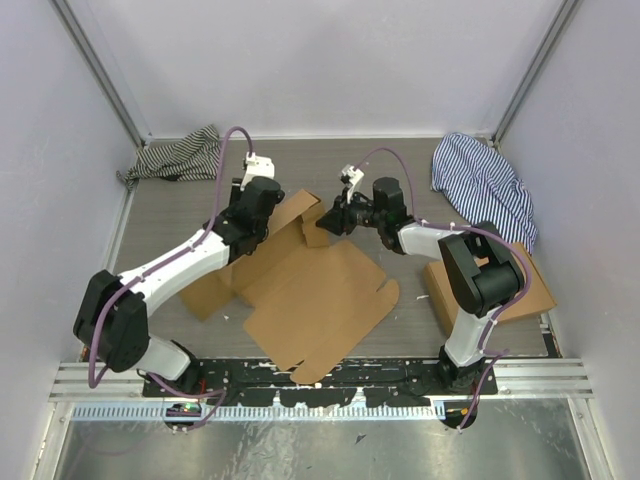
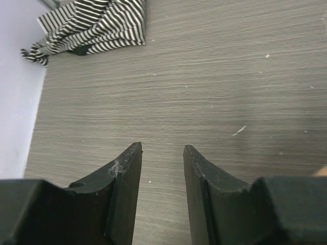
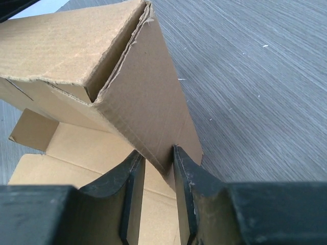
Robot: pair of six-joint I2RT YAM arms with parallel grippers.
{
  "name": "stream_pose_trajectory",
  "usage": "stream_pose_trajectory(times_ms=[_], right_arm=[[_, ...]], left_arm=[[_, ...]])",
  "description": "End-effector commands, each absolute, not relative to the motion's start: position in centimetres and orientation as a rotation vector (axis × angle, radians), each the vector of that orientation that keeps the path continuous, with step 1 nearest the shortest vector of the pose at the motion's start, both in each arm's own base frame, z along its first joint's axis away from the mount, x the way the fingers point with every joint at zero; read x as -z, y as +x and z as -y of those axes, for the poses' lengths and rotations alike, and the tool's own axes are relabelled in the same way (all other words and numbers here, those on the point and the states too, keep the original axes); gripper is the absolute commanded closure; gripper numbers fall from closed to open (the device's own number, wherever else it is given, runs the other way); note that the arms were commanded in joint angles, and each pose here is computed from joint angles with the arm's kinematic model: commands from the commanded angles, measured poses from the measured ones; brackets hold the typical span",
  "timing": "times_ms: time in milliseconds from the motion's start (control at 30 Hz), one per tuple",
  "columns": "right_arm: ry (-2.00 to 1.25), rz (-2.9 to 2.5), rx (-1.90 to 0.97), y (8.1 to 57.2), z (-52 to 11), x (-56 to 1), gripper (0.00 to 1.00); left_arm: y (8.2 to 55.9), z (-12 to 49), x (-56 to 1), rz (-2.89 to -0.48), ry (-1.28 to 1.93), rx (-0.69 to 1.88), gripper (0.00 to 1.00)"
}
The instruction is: Fold the paper box
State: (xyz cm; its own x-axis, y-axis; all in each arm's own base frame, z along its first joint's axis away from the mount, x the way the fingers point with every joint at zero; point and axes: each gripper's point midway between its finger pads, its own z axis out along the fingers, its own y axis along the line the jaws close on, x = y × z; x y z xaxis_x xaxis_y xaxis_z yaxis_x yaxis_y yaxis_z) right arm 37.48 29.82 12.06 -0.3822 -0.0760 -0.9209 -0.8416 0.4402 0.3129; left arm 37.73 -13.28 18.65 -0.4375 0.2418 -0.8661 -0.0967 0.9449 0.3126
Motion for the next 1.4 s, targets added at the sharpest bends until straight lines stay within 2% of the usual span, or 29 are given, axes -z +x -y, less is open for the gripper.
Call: stream_pose_trajectory(times_ms=[0, 200, 400, 1033, 1367], right_arm=[[-0.836, -1.730, -1.044, 37.0, -30.4, -13.8, 0.64], [-0.858, -1.710, -1.074, 36.9, -31.6, -14.2, 0.52], [-0.840, -1.660, -1.090, 37.6, -32.7, -15.7, 0.45], [-0.908, -1.550, -1.156, 35.9, -33.0, -19.4, 0.42], [-0.924, -1.468, -1.172, 35.0, -32.1, -22.8, 0.37]], left_arm=[[37.8, 15.6, -17.4, -2.053, 0.139, -0.259, 0.56], [37.4, 16.7, -16.8, -2.078, 0.189, -0.186, 0.58], [37.3, 17.1, -16.3, -2.097, 0.216, -0.169, 0.59], [37.1, 17.5, -16.3, -2.127, 0.257, -0.161, 0.61], [37.0, 17.7, -16.4, -2.125, 0.264, -0.142, 0.62]])
